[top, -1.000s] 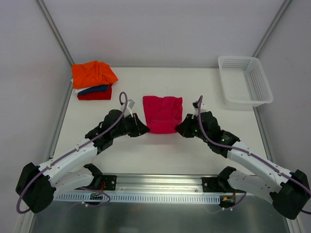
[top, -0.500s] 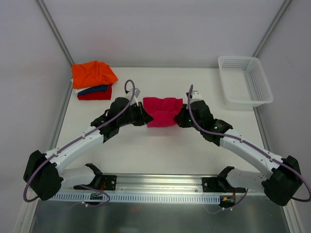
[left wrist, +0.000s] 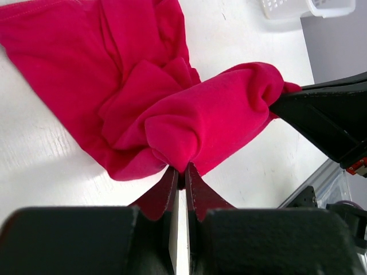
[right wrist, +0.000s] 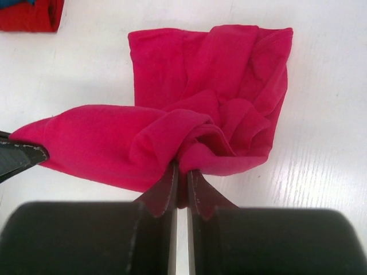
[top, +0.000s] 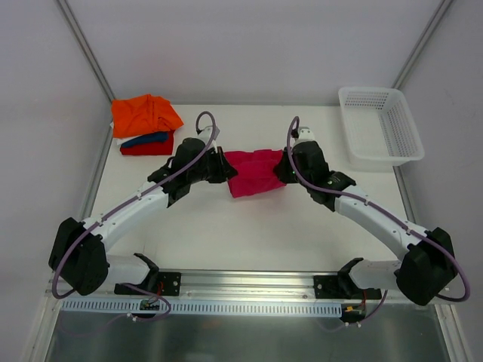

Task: Fold and stack the t-shirts
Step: Fold the tshirt

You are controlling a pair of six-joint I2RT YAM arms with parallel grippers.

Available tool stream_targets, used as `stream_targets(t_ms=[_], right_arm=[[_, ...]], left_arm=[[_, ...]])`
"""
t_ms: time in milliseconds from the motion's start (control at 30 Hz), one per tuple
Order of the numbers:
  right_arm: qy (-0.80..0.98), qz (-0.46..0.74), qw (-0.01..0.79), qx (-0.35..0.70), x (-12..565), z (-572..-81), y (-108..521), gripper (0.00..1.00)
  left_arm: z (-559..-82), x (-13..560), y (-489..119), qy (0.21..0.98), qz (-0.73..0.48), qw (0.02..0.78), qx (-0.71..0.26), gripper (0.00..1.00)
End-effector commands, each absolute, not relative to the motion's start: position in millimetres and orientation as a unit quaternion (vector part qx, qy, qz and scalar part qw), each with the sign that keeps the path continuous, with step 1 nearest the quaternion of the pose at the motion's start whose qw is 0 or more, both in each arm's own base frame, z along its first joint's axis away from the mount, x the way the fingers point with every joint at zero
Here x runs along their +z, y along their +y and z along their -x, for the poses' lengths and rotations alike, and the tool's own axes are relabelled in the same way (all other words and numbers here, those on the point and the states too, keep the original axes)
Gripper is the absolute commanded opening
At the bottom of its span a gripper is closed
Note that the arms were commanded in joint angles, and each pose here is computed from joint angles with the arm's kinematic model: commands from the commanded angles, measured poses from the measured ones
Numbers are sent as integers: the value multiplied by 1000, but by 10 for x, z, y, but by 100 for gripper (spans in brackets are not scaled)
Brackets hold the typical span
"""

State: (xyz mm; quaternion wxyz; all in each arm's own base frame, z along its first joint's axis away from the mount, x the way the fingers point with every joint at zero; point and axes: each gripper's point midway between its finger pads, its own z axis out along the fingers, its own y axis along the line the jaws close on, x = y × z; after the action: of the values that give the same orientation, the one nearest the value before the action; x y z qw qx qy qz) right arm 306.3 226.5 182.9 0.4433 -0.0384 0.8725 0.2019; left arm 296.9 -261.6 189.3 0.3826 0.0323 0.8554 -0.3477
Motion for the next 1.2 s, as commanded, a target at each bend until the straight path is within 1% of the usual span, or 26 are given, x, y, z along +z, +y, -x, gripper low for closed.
stream_targets(t_ms=[0, 400, 933, 1133, 1167], right_arm=[[862, 25, 476, 171, 1977, -3361, 2103, 0], [879, 30, 451, 154, 1709, -3806, 2204, 0], [881, 21, 450, 147, 1620, -4380, 2302, 0], [887, 16, 439, 144, 1480, -4547, 2322, 0], [887, 15, 439, 142, 1463, -4579, 2310, 0]], left_arm=[[-3174, 2046, -2554, 845, -38, 413, -337, 0], [-3531, 1894, -2521, 854, -30, 408, -322, 0], [-4035, 1748, -2387, 859, -19, 405, -313, 0], [-4270, 1623, -2354, 863, -15, 396, -314, 0], [-4305, 1533, -2352, 867, -13, 388, -312, 0]])
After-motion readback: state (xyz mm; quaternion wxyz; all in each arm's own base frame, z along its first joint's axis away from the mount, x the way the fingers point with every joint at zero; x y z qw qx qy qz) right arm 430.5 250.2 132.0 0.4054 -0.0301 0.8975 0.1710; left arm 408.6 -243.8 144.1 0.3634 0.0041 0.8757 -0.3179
